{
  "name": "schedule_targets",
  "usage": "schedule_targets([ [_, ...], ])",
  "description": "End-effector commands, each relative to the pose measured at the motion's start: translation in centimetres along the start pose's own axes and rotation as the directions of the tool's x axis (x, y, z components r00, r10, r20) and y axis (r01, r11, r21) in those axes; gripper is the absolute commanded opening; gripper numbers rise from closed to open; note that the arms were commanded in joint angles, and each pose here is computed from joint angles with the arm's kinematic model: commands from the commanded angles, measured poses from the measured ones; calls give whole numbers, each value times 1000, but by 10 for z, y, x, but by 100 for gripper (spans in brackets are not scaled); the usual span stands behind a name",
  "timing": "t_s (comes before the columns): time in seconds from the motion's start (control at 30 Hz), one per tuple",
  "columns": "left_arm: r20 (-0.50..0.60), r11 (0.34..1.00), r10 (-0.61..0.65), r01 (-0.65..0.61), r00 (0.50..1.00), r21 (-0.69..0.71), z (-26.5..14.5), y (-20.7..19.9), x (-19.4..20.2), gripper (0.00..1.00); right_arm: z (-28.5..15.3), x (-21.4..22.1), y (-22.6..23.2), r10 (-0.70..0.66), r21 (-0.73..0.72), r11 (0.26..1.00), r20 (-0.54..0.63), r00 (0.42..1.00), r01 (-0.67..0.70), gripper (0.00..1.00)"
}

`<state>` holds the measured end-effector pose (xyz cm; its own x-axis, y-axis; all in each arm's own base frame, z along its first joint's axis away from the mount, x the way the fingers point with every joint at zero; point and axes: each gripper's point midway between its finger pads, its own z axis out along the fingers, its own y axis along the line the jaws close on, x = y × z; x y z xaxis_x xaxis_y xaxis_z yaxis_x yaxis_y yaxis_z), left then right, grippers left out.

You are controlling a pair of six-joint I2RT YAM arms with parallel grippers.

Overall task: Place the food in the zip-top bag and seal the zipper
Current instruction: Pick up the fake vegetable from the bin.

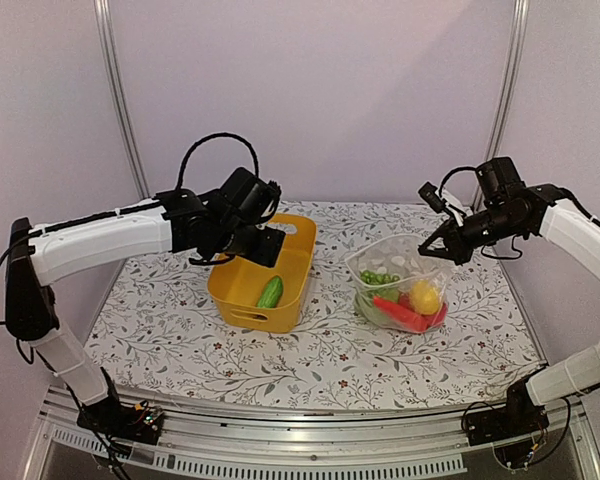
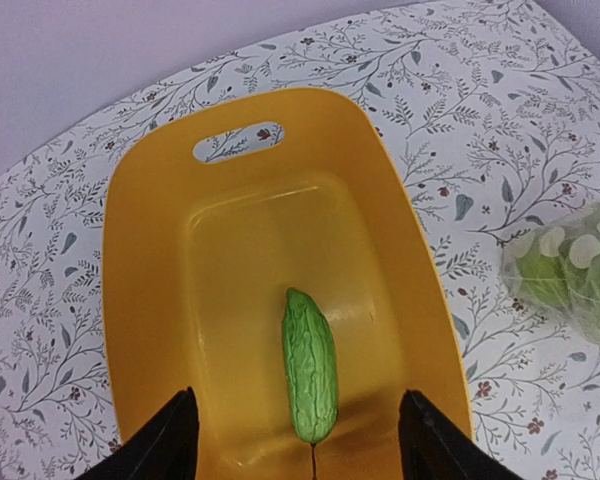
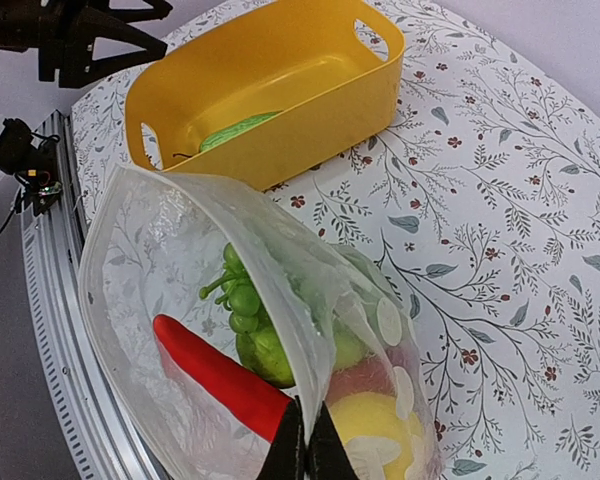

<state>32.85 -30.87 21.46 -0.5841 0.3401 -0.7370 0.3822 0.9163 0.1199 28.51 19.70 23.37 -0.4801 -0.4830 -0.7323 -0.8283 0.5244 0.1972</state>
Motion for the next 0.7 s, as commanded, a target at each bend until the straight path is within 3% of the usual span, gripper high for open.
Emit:
schedule_targets([
  [0.0, -101, 993, -104, 109, 989, 50, 18, 12, 19, 68, -2, 1, 6, -12, -7, 1000, 14, 1000, 13, 0],
  [0.3, -221, 976, -173, 197, 960, 92, 58, 14, 43, 67, -3, 5, 7, -16, -4, 1000, 16, 1000, 16, 0],
  [0.67, -366, 979, -142, 186, 920, 87, 89, 3, 88, 70, -4, 5, 9, -18, -8, 1000, 20, 1000, 18, 0],
])
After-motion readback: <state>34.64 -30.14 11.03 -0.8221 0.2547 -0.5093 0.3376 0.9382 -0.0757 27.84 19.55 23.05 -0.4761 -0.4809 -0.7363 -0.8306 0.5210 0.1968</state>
